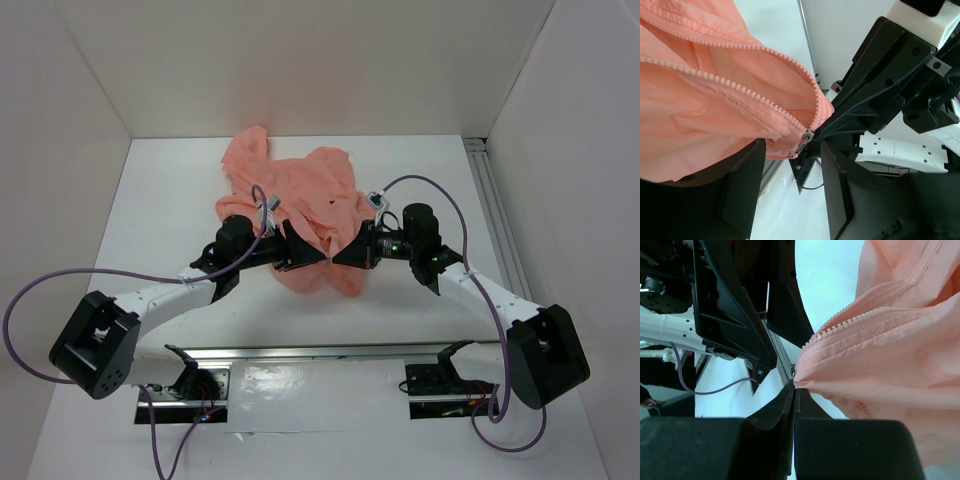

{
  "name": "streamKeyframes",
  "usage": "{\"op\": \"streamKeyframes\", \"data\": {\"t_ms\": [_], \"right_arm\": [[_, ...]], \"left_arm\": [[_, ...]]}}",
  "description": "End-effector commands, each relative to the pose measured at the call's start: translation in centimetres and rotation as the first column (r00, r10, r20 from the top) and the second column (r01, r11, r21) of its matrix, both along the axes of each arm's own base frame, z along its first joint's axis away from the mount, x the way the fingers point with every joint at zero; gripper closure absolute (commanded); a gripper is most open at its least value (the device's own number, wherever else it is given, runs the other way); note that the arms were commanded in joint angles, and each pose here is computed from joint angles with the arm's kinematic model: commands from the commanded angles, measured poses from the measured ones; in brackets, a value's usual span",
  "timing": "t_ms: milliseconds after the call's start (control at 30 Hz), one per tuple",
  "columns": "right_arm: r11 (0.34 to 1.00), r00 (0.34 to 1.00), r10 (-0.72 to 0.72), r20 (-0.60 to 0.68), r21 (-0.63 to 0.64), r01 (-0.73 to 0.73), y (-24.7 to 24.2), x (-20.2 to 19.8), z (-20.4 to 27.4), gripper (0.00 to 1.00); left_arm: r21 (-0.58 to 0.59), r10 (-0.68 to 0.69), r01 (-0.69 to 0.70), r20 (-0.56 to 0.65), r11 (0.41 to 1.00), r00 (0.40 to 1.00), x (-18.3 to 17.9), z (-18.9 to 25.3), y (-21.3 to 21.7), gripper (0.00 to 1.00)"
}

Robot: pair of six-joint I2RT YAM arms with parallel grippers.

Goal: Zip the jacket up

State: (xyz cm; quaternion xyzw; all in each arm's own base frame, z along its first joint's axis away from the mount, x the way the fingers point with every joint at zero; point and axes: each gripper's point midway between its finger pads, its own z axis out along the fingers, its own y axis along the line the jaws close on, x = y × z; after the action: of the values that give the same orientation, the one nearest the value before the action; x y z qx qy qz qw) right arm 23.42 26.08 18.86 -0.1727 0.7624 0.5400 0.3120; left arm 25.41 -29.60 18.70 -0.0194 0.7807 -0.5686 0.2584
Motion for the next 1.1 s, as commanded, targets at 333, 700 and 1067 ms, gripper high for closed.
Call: {"op": "streamKeyframes", "data": {"t_ms": [333, 700, 1067], "right_arm": [[1.0, 0.998, 0.007, 0.059, 0.02, -0.009, 0.2, 0.7, 2.0, 1.0], [1.0, 0.999, 0.008, 0.05, 0.016, -0.008, 0.2, 0.6, 1.9, 1.0], [1.0, 0.999, -0.001, 0.043, 0.01, 0.001, 0.2, 0.9, 1.5, 1.0]], "left_arm": [[-0.031, -0.042, 0.044, 0.071, 0.999, 0.997, 0.4, 0.7, -0.8, 0.39], [-0.083, -0.058, 0.064, 0.073, 0.994, 0.996, -0.2, 1.1, -1.3, 0.57], [-0.1, -0.046, 0.053, 0.076, 0.994, 0.996, -0.5, 1.9, -1.0, 0.68]]}}
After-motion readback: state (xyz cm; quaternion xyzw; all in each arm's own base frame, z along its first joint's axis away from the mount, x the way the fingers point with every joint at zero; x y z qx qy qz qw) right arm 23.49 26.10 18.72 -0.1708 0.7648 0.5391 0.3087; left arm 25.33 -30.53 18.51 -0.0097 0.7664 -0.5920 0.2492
